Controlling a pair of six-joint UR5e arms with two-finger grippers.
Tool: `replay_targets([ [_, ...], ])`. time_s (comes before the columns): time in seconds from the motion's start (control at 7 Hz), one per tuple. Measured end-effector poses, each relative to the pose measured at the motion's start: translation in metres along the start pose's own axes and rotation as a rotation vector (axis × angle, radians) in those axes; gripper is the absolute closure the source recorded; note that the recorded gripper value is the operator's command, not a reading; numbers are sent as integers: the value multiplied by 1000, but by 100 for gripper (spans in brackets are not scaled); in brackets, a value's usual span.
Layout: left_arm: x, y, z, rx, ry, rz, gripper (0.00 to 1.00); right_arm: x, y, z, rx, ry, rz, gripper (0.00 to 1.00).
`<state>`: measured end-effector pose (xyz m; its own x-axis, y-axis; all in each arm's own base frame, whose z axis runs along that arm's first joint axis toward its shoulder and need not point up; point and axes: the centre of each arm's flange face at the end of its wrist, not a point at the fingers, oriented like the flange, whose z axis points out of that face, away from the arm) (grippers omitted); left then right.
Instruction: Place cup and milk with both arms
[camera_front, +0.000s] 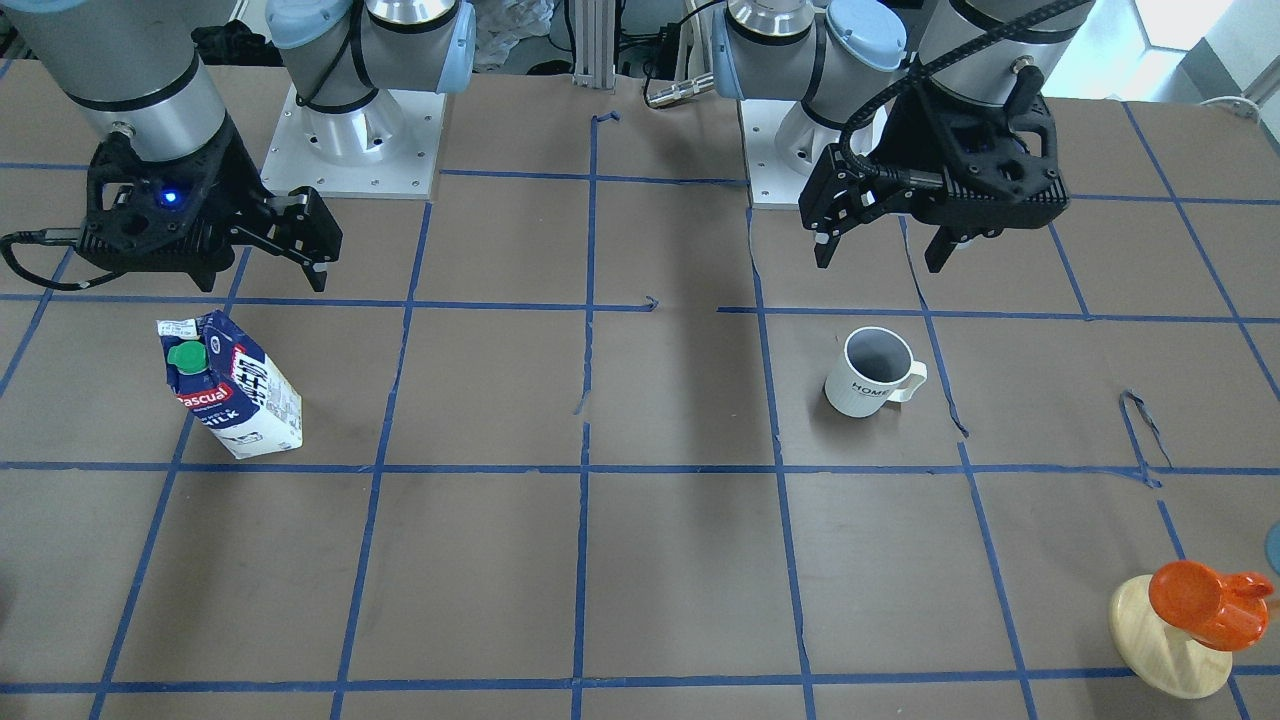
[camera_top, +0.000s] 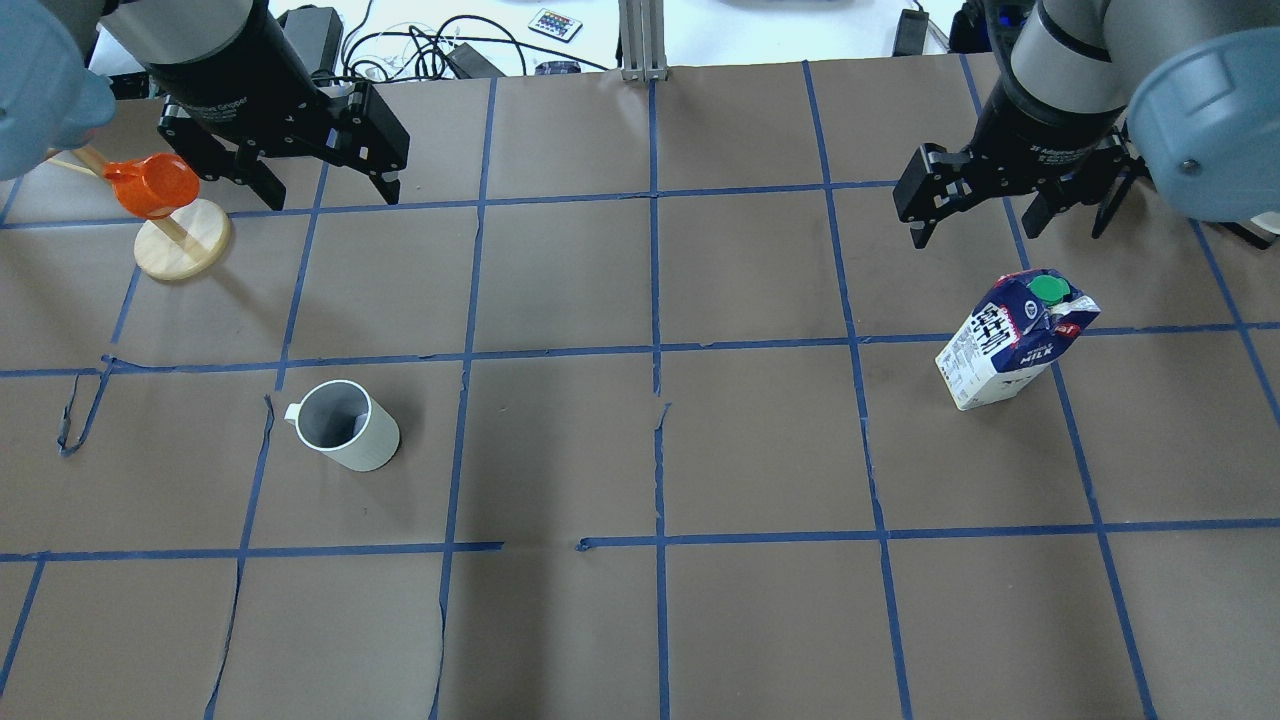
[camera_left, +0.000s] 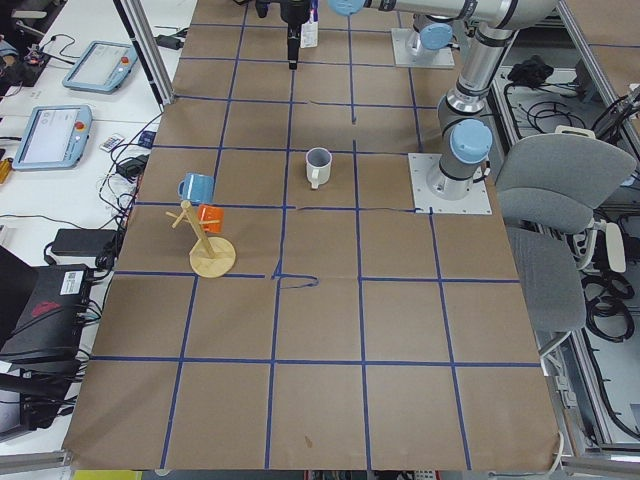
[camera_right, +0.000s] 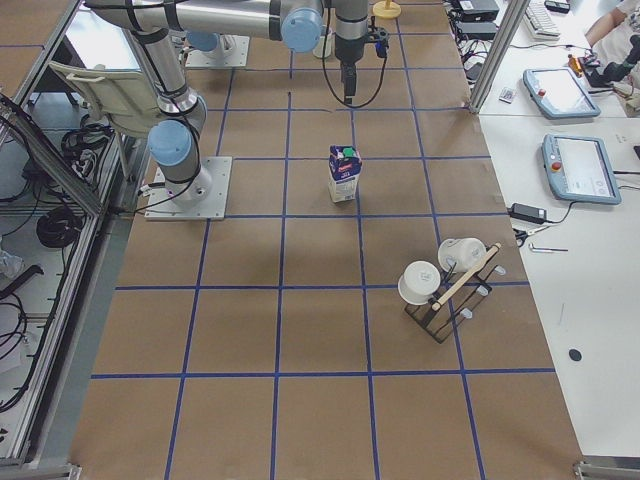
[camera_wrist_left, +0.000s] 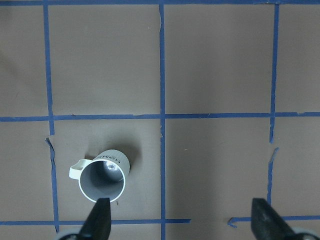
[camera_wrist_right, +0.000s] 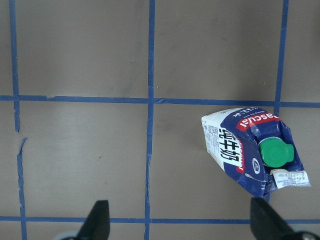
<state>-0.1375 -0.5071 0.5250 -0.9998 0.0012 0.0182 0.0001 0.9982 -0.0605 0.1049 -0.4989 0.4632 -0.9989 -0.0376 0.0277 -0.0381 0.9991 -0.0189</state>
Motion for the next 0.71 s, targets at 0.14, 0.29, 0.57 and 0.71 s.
replay_targets([
  [0.14,0,0,0,0,0,0,0,0,0,0,0,1,0,0],
  [0.29,0,0,0,0,0,0,0,0,1,0,0,3,0,0],
  [0.57,0,0,0,0,0,0,0,1,1,-1,4,2,0,0],
  [0.71,0,0,0,0,0,0,0,1,1,-2,4,7,-3,0],
])
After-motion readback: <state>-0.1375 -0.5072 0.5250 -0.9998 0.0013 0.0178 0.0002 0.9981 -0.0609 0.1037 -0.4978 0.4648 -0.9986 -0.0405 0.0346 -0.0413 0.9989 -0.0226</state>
